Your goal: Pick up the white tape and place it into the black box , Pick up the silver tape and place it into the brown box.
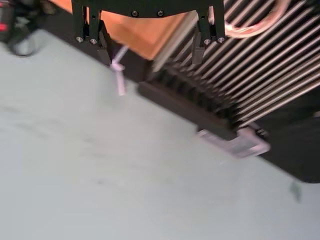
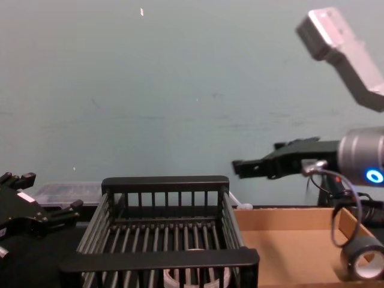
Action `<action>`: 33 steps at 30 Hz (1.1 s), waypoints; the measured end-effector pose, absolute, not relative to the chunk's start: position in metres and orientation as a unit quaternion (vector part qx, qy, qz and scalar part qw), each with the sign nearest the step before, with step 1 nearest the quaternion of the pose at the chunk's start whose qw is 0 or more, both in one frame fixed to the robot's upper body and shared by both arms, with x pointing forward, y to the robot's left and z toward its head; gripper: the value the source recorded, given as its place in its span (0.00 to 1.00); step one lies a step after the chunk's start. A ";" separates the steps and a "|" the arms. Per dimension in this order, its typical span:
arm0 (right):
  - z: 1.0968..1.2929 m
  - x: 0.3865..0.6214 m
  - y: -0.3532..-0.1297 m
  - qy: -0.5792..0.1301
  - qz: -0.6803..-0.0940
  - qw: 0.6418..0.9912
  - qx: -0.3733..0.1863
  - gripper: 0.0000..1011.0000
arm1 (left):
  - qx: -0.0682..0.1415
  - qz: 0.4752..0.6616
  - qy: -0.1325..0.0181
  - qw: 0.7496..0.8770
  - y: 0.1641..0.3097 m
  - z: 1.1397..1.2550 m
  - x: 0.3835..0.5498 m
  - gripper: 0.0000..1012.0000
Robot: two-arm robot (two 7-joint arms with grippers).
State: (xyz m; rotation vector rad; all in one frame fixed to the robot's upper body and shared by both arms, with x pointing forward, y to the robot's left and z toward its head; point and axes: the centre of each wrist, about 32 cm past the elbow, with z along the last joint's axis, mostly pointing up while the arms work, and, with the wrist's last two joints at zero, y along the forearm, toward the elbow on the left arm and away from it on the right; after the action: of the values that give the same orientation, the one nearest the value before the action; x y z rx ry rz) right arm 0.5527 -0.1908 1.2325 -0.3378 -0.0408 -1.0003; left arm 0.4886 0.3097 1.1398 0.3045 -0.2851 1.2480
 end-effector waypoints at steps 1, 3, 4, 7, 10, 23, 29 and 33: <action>1.232 0.552 -0.192 -0.024 -0.482 0.861 -0.159 0.99 | 0.142 0.580 -0.132 0.791 0.310 1.140 0.489 0.99; 1.230 0.547 -0.197 -0.041 -0.499 0.853 -0.149 0.99 | 0.141 0.580 -0.132 0.791 0.310 1.140 0.489 0.99; 1.229 0.546 -0.199 -0.046 -0.505 0.850 -0.147 0.99 | 0.141 0.580 -0.133 0.791 0.310 1.140 0.489 0.99; 1.225 0.540 -0.206 -0.064 -0.523 0.838 -0.138 0.99 | 0.141 0.580 -0.132 0.791 0.310 1.140 0.489 0.99; 1.218 0.532 -0.213 -0.083 -0.538 0.828 -0.135 0.99 | 0.141 0.580 -0.132 0.791 0.310 1.140 0.489 0.99; 1.189 0.495 -0.235 -0.110 -0.576 0.798 -0.137 0.99 | 0.142 0.580 -0.132 0.791 0.310 1.140 0.489 0.99; 1.176 0.483 -0.238 -0.108 -0.590 0.787 -0.142 0.99 | 0.141 0.580 -0.132 0.791 0.310 1.140 0.489 0.99; 1.171 0.479 -0.236 -0.115 -0.599 0.779 -0.144 0.99 | 0.142 0.580 -0.132 0.791 0.310 1.140 0.489 0.99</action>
State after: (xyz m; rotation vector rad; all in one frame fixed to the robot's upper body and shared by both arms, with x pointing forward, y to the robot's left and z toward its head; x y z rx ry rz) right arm 0.4788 -0.2365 1.1706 -0.3119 -0.2496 -1.2949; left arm 0.4886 0.3097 1.1398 0.3046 -0.2850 1.2480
